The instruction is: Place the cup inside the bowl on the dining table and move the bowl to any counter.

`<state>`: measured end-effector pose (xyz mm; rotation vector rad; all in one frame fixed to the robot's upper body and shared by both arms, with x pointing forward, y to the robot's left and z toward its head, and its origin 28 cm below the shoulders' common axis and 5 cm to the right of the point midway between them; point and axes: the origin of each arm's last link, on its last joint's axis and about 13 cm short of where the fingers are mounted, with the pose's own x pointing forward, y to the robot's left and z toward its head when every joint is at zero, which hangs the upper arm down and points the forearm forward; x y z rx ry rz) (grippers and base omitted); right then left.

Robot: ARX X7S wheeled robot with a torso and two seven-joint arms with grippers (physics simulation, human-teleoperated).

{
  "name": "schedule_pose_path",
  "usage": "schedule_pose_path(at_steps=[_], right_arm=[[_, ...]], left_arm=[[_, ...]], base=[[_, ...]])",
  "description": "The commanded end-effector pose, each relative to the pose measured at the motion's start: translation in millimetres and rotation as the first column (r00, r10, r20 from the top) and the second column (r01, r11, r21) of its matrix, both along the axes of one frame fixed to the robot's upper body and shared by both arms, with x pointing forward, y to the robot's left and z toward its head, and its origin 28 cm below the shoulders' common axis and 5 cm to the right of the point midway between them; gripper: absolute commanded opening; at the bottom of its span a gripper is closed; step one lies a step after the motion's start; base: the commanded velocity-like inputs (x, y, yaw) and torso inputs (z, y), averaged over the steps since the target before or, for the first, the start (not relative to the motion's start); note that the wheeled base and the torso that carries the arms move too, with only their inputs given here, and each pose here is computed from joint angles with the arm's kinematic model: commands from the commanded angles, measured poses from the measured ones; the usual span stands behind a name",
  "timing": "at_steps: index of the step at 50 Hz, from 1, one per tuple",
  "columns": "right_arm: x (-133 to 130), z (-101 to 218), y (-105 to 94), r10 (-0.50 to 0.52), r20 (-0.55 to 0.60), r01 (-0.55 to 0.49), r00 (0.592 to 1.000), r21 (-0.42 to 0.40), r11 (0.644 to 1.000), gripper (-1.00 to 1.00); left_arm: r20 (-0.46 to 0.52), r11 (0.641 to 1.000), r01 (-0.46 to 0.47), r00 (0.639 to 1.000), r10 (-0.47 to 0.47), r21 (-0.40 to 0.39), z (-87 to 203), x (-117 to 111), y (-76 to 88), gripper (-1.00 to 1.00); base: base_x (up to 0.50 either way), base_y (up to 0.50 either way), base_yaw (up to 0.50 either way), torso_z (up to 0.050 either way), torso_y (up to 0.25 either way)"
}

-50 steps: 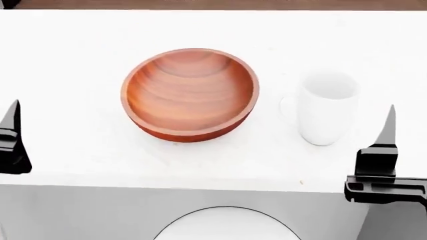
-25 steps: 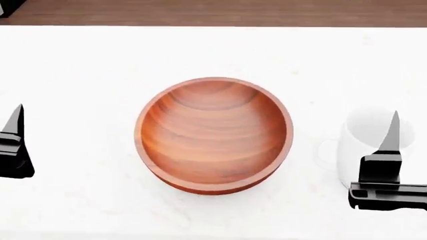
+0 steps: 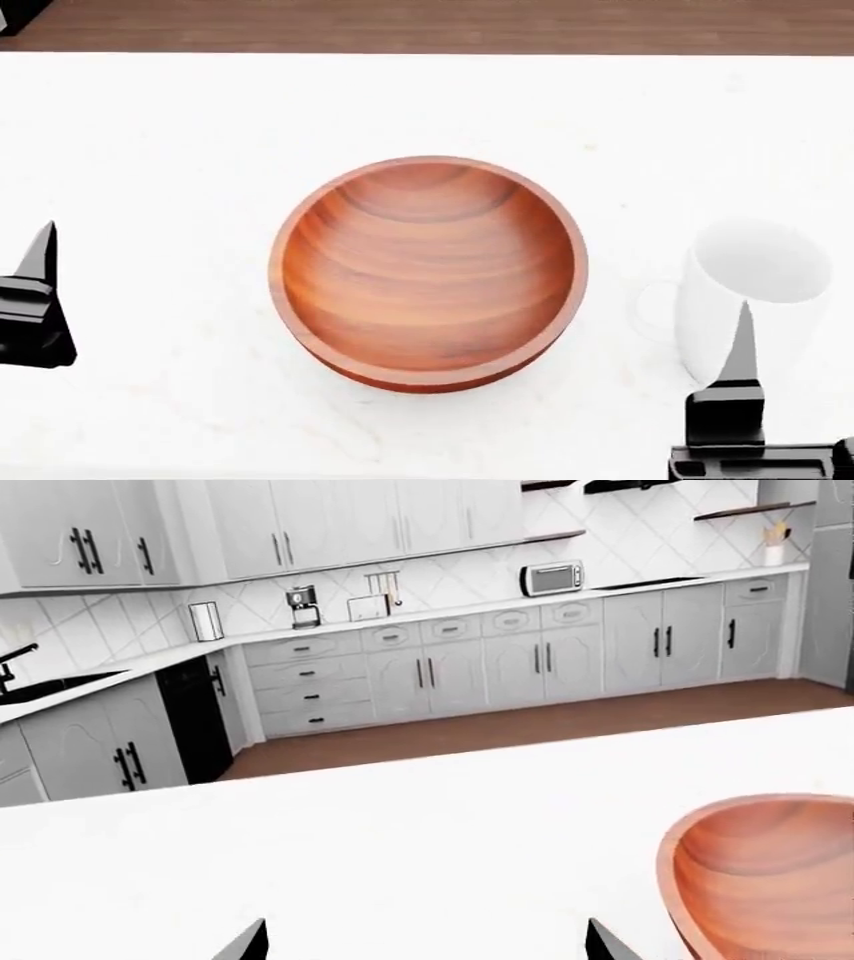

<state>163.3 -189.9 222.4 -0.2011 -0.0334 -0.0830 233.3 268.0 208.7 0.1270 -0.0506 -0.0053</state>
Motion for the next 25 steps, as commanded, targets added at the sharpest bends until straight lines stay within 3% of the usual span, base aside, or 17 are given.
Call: schedule_pose_path(at_steps=[1,13,25], right_arm=[[-11,-21,2.8,0.043,-0.109,-0.042,0.993,0.010,0.999,1.00],[8,-32,-3.0,0.041,-0.143,-0.034,0.989,0.052,0.998,1.00],[24,-47,-14.0,-0.022,-0.164,0.041,0.986,0.113,0.993,1.00]], left_arm=[[0.008,1.000,0.014,1.000,-0.014,-0.002,-3,0,-2.0,1.00],[-0.001,1.000,0.024,1.000,-0.024,-0.006,-7,0,-0.7,1.00],[-0.012,1.000,0.013,1.000,-0.013,-0.005,-13,-3,1.2,1.00]], base=[[0.00,0.00,0.00,0.000,0.000],[0.00,0.00,0.00,0.000,0.000],[0.00,0.00,0.00,0.000,0.000]])
